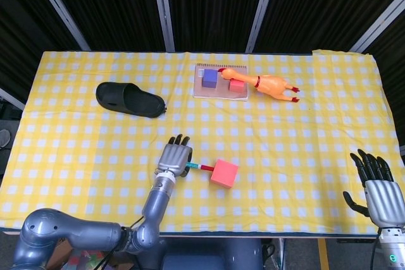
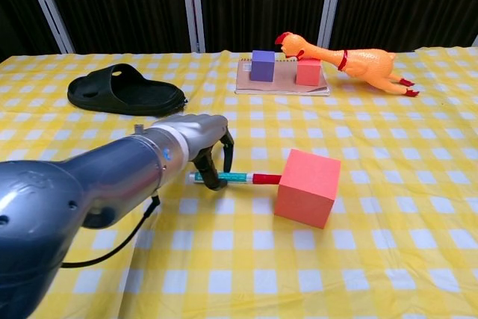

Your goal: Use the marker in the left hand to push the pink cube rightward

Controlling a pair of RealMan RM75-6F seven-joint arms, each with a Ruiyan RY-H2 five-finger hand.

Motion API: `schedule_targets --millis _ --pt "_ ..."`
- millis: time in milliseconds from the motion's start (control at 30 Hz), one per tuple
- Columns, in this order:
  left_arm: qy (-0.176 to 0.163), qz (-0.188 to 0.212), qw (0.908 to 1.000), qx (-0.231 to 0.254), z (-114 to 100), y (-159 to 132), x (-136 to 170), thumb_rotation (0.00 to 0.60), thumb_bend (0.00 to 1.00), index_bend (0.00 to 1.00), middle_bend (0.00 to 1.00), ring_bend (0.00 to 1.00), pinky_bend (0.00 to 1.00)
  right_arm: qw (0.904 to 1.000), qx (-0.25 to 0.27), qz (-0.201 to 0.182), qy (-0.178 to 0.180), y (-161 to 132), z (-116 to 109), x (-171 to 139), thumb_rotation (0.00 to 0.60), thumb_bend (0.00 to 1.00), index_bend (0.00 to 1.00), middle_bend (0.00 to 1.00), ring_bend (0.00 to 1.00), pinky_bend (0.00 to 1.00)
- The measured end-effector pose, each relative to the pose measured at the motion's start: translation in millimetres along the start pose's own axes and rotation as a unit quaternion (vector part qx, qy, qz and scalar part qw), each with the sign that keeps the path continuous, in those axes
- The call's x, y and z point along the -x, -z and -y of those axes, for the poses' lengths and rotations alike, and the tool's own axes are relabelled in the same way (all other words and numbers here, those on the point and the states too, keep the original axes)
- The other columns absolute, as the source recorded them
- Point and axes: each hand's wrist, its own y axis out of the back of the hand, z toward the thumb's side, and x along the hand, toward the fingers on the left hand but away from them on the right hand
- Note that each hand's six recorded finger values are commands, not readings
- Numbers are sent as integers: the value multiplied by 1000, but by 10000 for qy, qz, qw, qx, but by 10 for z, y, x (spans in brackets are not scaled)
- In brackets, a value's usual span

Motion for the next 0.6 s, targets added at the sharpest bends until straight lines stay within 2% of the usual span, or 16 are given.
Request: schedule_targets --millis 200,600 --pt "46 78 9998 -161 7 -110 26 600 476 550 84 0 101 10000 7 10 11 2 -6 -1 600 377 0 0 0 0" --pt "136 -25 9989 -458 -77 52 70 600 478 551 85 0 101 10000 -9 4 4 -9 2 -4 600 378 0 0 0 0"
